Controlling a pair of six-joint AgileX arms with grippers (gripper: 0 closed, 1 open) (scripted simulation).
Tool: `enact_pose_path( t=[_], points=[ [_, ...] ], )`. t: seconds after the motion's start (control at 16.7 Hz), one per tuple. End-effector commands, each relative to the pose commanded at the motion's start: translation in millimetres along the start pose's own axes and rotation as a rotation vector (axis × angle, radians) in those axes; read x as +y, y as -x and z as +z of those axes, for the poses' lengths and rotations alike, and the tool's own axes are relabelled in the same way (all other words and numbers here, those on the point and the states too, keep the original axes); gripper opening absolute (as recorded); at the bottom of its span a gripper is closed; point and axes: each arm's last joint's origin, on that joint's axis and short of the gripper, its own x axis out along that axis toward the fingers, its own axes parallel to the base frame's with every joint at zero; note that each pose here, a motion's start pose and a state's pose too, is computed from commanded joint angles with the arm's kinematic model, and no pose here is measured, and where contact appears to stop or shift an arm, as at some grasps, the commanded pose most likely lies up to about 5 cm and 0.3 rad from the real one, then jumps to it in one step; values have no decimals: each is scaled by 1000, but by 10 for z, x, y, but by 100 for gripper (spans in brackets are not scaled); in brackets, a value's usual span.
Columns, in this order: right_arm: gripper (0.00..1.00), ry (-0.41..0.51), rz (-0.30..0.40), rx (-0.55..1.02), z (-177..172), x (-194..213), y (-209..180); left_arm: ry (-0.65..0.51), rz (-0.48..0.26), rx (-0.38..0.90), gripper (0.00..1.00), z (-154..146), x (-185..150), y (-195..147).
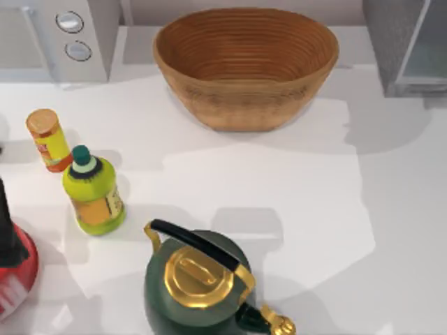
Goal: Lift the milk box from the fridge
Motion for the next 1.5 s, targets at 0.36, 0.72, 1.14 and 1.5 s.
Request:
enact_pose_path(
  t=[0.36, 0.72, 1.14, 1.5],
  points=[
    [100, 2, 0, -10, 28, 7, -485, 0, 0, 0, 100, 0, 0, 0],
    [92, 1, 0, -6, 23, 13, -521, 0, 0, 0, 100, 0, 0, 0],
    [40, 1, 0, -6, 23, 13, -521, 0, 0, 0, 100, 0, 0, 0],
    [0, 1, 0, -6, 23, 13, -521, 0, 0, 0, 100, 0, 0, 0]
  ],
)
